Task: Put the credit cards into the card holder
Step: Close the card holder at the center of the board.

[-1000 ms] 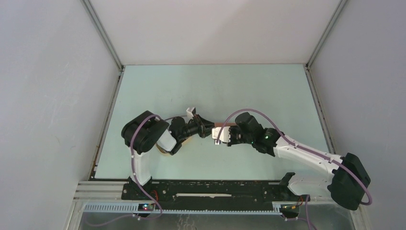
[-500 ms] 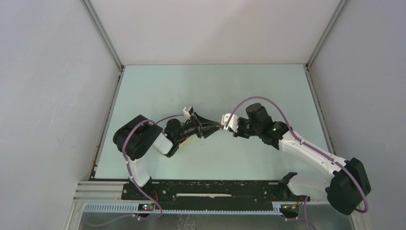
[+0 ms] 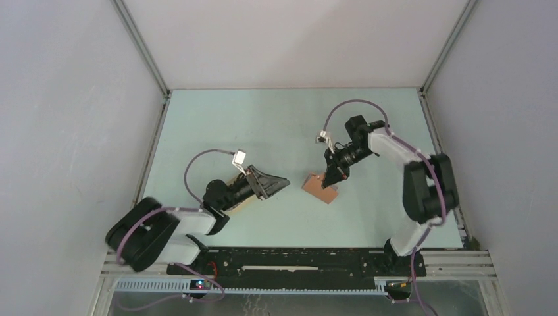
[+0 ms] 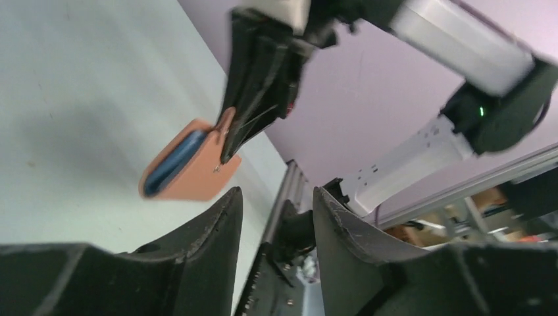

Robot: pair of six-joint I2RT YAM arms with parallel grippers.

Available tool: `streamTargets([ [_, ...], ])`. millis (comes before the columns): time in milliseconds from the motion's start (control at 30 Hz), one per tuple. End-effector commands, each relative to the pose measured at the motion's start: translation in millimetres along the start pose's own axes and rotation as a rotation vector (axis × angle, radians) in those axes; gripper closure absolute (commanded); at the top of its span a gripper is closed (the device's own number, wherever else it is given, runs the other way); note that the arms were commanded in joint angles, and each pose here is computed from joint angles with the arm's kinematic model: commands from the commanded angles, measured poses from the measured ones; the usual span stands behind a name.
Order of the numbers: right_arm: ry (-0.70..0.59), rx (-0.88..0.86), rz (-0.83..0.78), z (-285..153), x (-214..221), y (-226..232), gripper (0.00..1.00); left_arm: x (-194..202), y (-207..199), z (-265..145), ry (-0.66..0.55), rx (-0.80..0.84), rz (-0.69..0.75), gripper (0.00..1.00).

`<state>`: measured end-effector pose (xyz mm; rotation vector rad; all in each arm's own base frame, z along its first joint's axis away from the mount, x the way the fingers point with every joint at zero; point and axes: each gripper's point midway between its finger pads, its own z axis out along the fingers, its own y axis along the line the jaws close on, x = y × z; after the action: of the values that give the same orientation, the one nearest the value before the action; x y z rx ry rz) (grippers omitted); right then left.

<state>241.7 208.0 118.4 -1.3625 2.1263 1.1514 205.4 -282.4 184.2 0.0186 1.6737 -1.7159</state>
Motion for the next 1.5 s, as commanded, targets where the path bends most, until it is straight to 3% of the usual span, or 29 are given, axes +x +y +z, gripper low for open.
streamTargets([
  [0, -0.007, -0.295, 0.277, -1.5, 5.0, 29.6, 1.00, -6.1, 14.8, 1.6, 0.005, -0.120, 0.454, 0.49],
  [100, 0.023, -0.302, 0.333, 5.0, 12.8, 21.0, 1.00, -3.6, 18.7, 2.1, 0.081, -0.196, 0.622, 0.37],
  [200, 0.064, -0.251, 0.362, 12.8, 19.6, 8.2, 0.97, -1.2, 20.1, 2.2, 0.119, -0.194, 0.677, 0.26],
  [367, 0.135, -0.187, 0.402, 26.8, 32.1, -7.0, 0.86, 17.1, 31.6, 9.0, 0.210, -0.192, 0.606, 0.27],
  [633, 0.202, -0.097, 0.472, 33.9, 50.9, -31.9, 0.65, 54.6, 39.2, 42.4, 0.296, -0.179, 0.476, 0.45],
  [800, 0.184, -0.014, 0.433, 22.3, 45.0, -42.8, 0.52, 70.2, 56.1, 65.1, 0.336, -0.171, 0.383, 0.59],
  [1000, 0.177, 0.086, 0.354, 8.9, 39.2, -50.3, 0.40, 74.5, 68.0, 79.0, 0.354, -0.192, 0.338, 0.67],
  [1467, 0.162, 0.163, 0.301, -0.8, 38.6, -60.1, 0.36, 96.8, 129.1, 84.7, 0.477, -0.412, 0.247, 0.79],
])
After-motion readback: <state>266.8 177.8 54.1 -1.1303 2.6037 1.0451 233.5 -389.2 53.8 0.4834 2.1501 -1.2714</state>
